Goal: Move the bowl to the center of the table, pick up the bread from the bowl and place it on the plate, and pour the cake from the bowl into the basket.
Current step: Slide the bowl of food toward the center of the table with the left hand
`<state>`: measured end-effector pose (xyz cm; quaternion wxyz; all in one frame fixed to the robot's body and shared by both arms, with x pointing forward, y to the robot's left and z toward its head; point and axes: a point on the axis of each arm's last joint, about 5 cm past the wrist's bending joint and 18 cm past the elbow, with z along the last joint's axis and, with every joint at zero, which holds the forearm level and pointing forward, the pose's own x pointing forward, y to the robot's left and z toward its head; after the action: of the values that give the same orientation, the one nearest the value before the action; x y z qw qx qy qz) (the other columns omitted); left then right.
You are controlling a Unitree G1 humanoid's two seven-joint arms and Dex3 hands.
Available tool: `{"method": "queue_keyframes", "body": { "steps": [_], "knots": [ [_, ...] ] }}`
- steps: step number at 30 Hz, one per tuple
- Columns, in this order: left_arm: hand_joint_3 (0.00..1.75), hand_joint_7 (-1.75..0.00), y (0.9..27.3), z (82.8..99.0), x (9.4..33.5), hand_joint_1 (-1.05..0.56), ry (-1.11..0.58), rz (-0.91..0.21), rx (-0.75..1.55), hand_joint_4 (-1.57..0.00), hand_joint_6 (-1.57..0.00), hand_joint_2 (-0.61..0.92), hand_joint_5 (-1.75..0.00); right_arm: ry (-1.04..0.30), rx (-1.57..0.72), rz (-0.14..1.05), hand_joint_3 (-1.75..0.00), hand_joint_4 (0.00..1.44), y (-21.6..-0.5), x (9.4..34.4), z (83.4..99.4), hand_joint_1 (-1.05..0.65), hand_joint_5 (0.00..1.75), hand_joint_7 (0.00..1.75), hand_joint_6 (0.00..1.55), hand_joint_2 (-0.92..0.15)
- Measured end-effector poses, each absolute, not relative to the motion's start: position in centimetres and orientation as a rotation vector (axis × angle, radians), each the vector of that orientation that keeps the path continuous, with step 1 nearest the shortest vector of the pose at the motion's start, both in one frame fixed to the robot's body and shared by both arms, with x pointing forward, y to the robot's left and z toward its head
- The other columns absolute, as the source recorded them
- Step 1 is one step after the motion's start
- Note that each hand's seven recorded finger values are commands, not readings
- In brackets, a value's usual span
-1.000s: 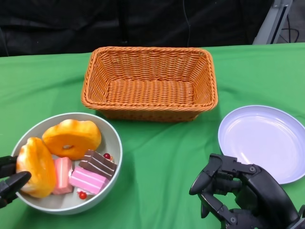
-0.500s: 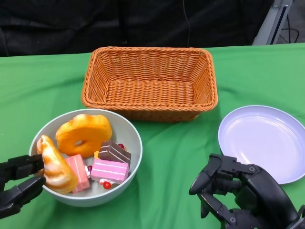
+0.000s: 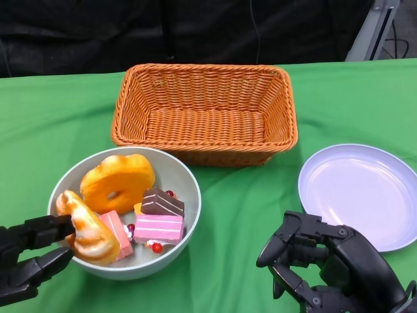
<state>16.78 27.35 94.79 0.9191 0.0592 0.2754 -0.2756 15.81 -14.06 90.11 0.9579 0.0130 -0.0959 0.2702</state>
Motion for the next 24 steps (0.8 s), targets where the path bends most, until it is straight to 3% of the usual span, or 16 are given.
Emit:
{"method": "queue_keyframes", "body": {
  "steps": [24],
  "knots": [
    [0.46, 0.00, 29.4, 95.7, 17.5, -0.80, 0.554, -0.415, 0.225, 0.00, 0.00, 0.92, 0.00, -0.192, 0.025, 0.548, -0.72, 0.71, -14.0, 15.8, 90.0, -0.21, 1.61, 1.23, 0.73, -0.72]
  ]
}}
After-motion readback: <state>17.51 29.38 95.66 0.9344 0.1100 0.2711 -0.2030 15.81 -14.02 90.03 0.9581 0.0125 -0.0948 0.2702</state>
